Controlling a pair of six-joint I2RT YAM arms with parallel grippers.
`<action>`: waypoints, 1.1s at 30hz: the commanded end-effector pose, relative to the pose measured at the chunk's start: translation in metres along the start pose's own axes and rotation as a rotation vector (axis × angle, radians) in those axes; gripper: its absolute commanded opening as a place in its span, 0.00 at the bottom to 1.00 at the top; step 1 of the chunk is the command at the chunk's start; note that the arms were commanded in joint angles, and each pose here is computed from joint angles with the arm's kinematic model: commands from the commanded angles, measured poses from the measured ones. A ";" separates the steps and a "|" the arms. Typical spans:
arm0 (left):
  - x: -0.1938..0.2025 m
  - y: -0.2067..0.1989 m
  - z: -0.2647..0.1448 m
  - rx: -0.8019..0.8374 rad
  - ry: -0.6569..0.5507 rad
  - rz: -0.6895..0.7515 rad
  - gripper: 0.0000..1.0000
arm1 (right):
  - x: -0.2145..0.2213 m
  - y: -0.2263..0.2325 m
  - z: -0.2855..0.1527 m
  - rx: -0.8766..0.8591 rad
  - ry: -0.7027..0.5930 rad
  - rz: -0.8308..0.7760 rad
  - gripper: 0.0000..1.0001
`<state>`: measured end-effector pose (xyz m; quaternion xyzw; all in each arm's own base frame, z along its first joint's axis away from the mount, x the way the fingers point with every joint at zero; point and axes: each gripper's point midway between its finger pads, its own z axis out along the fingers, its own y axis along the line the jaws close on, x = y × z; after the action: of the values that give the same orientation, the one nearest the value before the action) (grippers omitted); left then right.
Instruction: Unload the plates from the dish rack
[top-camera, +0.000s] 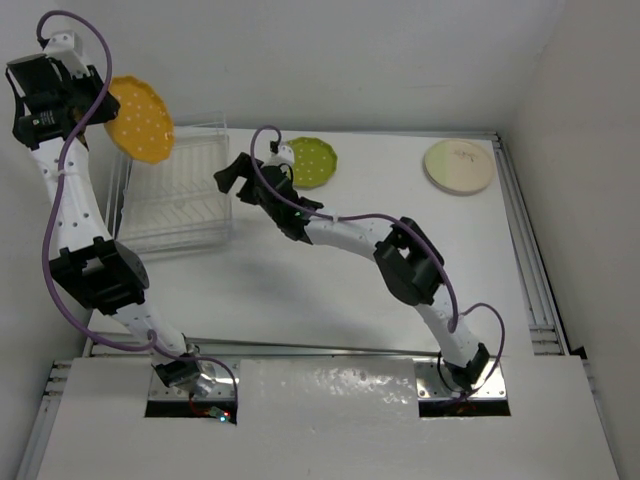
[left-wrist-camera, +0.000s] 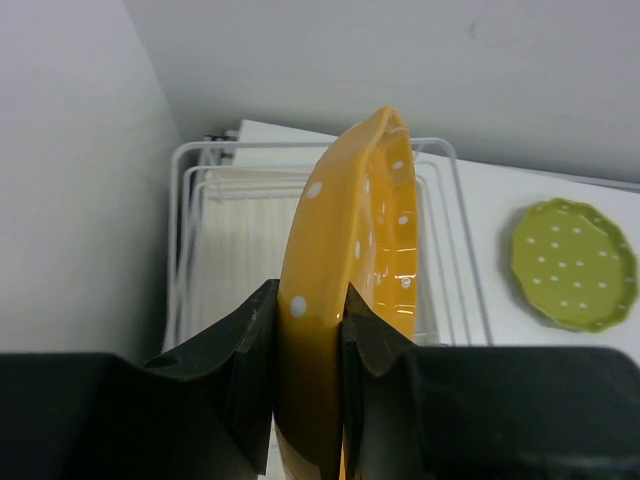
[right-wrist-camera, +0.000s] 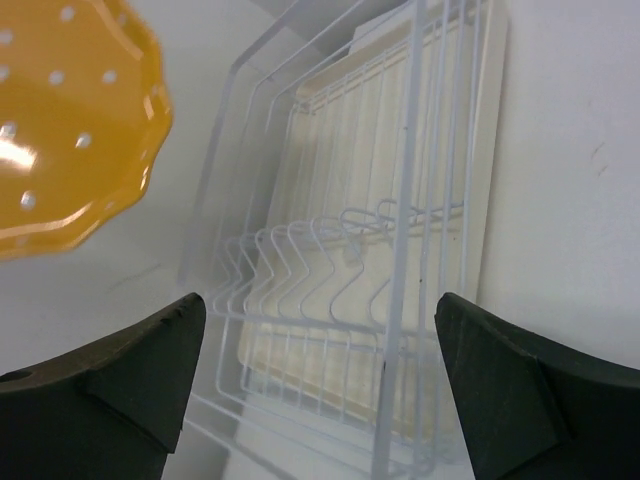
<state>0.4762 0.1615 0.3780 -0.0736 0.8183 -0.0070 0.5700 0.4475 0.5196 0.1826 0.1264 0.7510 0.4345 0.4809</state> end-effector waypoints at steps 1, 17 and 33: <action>-0.060 -0.044 -0.023 0.163 -0.210 0.009 0.00 | -0.051 0.048 -0.027 -0.164 -0.084 -0.199 0.96; -0.001 -0.202 -0.020 0.812 -0.034 -0.026 0.00 | -0.152 -0.008 -0.069 -0.297 0.219 -0.381 0.98; 0.025 -0.246 -0.031 0.963 0.043 -0.059 0.00 | -0.149 0.016 -0.057 -0.480 0.223 -0.237 0.34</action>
<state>0.4795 -0.0742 0.3403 0.1230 0.7815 -0.3823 0.4774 0.4760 0.4052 0.2496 -0.1133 0.7391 0.5075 0.4282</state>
